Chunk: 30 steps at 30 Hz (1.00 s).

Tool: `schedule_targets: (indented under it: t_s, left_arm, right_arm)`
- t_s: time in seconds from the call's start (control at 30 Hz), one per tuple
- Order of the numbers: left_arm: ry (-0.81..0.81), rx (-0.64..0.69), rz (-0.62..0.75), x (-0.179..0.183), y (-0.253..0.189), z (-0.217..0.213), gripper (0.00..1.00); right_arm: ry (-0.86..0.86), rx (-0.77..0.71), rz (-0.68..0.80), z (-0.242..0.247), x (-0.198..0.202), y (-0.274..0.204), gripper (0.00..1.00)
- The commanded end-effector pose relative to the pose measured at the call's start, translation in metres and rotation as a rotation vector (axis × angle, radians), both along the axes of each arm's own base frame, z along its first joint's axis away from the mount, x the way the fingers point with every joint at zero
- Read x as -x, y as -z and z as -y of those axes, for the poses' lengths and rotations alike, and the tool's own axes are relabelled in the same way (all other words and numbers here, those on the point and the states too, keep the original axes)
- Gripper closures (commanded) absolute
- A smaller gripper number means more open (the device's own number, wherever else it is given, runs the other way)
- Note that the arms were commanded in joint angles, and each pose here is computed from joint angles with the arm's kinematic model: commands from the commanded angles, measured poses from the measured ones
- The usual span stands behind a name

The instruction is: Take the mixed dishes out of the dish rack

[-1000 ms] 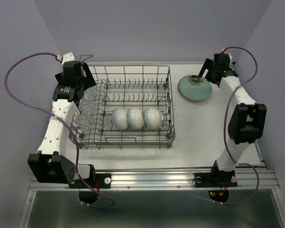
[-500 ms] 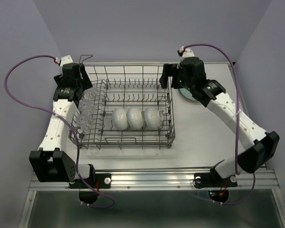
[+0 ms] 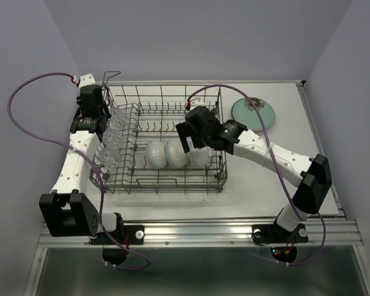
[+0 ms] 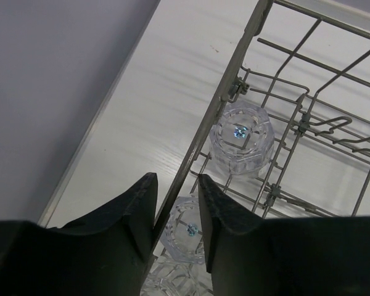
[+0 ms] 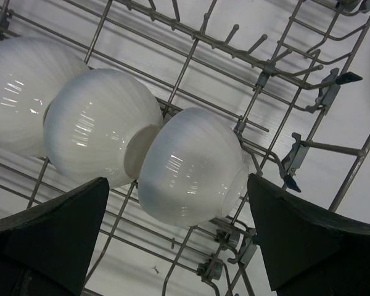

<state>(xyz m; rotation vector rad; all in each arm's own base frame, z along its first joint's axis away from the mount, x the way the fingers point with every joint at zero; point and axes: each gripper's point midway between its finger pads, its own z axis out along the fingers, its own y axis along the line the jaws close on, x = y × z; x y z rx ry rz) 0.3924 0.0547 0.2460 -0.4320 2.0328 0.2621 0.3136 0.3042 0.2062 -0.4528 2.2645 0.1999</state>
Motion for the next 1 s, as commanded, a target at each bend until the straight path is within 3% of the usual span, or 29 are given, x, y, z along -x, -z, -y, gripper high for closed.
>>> schedule_targets:
  t_s: [0.0,0.2,0.33,0.5,0.73,0.97]
  left_arm:
    - [0.022,-0.002,-0.006,-0.006,0.009,0.004,0.62]
    - [0.003,-0.004,-0.018,-0.006,0.015,0.001,0.8]
    - [0.009,-0.007,-0.021,-0.006,0.016,0.002,0.83]
    - [0.002,-0.015,-0.017,-0.006,0.014,0.0,0.84]
    - [0.002,-0.029,-0.005,-0.006,0.009,-0.001,0.83]
    - [0.016,-0.03,0.008,-0.007,0.007,0.0,0.84]
  right_arm:
    - [0.068,0.051,0.03,0.011,0.004,-0.008,0.0]
    - [0.123,0.094,0.008,0.013,0.008,0.011,0.0]
    - [0.106,0.084,-0.016,0.005,0.008,0.021,0.0]
    - [0.079,0.045,-0.014,-0.01,0.007,0.026,0.0]
    - [0.208,0.076,0.004,0.004,0.0,0.035,0.0]
    - [0.214,0.096,-0.028,-0.005,0.011,0.049,0.0]
